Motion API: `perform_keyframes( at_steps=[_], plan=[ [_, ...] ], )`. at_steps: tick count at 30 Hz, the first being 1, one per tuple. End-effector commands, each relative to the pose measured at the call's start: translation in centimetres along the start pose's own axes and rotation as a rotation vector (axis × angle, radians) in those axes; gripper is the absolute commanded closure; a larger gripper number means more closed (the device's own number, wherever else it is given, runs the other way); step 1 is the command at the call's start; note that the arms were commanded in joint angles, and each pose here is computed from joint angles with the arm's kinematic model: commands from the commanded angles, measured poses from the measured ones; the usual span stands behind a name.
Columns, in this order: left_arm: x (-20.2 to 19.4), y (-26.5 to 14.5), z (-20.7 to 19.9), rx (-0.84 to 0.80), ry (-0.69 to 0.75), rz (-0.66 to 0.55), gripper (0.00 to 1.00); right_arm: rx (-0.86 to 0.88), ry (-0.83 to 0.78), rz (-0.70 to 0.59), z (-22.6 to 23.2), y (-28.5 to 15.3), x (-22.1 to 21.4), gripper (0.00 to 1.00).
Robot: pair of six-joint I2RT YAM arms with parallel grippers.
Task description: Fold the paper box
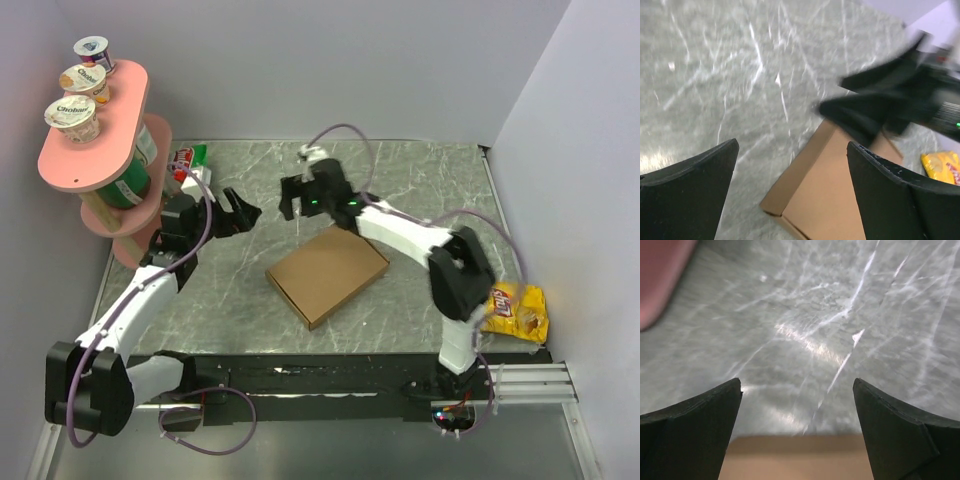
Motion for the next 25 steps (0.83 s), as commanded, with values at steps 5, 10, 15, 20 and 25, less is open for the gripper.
perform_keyframes(
  at_steps=[5,10,15,20,25],
  plan=[
    [5.0,-3.3,-0.2,0.015,0.045,-0.162,0.04,0.049,0.219,-0.253,-8.4,-12.1,4.8,0.00],
    [6.4,-5.4,-0.8,0.041,0.077,-0.230,0.04,-0.113,0.163,-0.337,-13.0,-18.6,2.5,0.00],
    [7.8,-7.6,-0.9,0.114,0.128,-0.272,0.04,-0.298,0.140,-0.481,-15.5,-25.1,1.1,0.00],
    [8.0,-8.2,-0.8,0.137,0.149,-0.297,0.04,-0.368,0.114,-0.562,-16.5,-28.4,-0.4,0.00],
    [7.9,-8.1,-0.7,0.144,0.143,-0.298,0.04,-0.380,0.117,-0.586,-16.5,-29.4,-0.7,0.00]
  ],
)
Point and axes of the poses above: each gripper's point midway between its finger pads, its own y axis out along the fingers, its own z axis along the line the jaws close on, x = y × z, the point moved 8 cm from there along -y, back along the fingers, and after that the axes turned 14 degrees about y, right-handed, at the moved point
